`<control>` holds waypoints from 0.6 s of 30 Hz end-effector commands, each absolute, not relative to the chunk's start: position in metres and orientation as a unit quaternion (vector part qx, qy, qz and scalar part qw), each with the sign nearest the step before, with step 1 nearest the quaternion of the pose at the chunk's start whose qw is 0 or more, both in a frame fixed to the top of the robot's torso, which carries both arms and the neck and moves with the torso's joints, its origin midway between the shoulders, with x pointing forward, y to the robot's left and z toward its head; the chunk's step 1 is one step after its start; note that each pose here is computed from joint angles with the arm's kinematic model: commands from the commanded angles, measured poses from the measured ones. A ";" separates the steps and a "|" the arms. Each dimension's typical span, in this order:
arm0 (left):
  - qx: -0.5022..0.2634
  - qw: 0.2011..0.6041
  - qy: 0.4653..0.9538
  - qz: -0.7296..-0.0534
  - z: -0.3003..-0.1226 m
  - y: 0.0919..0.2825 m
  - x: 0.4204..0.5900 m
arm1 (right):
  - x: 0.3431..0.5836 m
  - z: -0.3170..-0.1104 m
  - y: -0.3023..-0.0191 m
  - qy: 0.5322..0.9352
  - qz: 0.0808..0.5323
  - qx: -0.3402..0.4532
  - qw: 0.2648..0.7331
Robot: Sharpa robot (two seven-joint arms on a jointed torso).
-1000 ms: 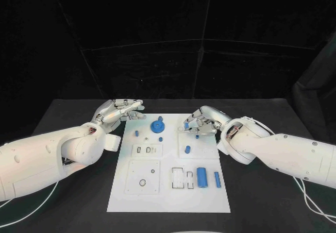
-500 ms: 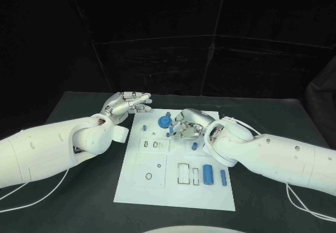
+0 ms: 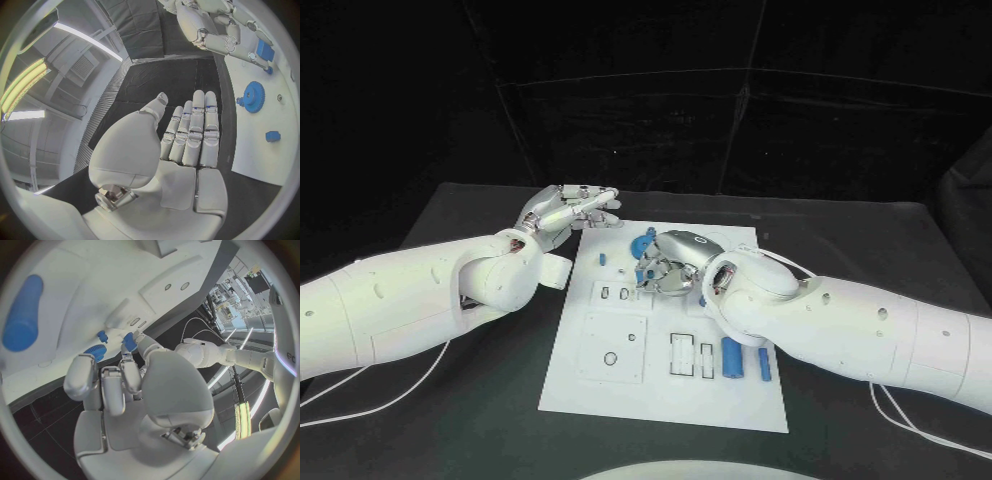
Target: Assemble the parts on the task board
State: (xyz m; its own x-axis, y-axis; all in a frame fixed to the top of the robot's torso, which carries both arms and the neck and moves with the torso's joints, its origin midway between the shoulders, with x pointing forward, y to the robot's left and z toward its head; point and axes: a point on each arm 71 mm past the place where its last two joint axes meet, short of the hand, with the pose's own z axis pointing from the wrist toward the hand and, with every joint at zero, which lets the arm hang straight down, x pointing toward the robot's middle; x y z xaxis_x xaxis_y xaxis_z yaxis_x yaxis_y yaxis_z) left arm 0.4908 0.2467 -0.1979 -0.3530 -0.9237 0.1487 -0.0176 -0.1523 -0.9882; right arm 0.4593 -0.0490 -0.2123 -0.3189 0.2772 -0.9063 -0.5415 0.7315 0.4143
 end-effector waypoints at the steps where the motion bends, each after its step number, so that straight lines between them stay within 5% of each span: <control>1: -0.435 0.361 0.539 -0.624 -0.196 0.244 0.491 | 0.459 -0.214 -0.047 0.734 0.338 -0.115 0.578; 18: -0.434 0.356 0.542 -0.626 -0.197 0.240 0.491 | 0.455 -0.226 -0.035 0.739 0.334 -0.144 0.567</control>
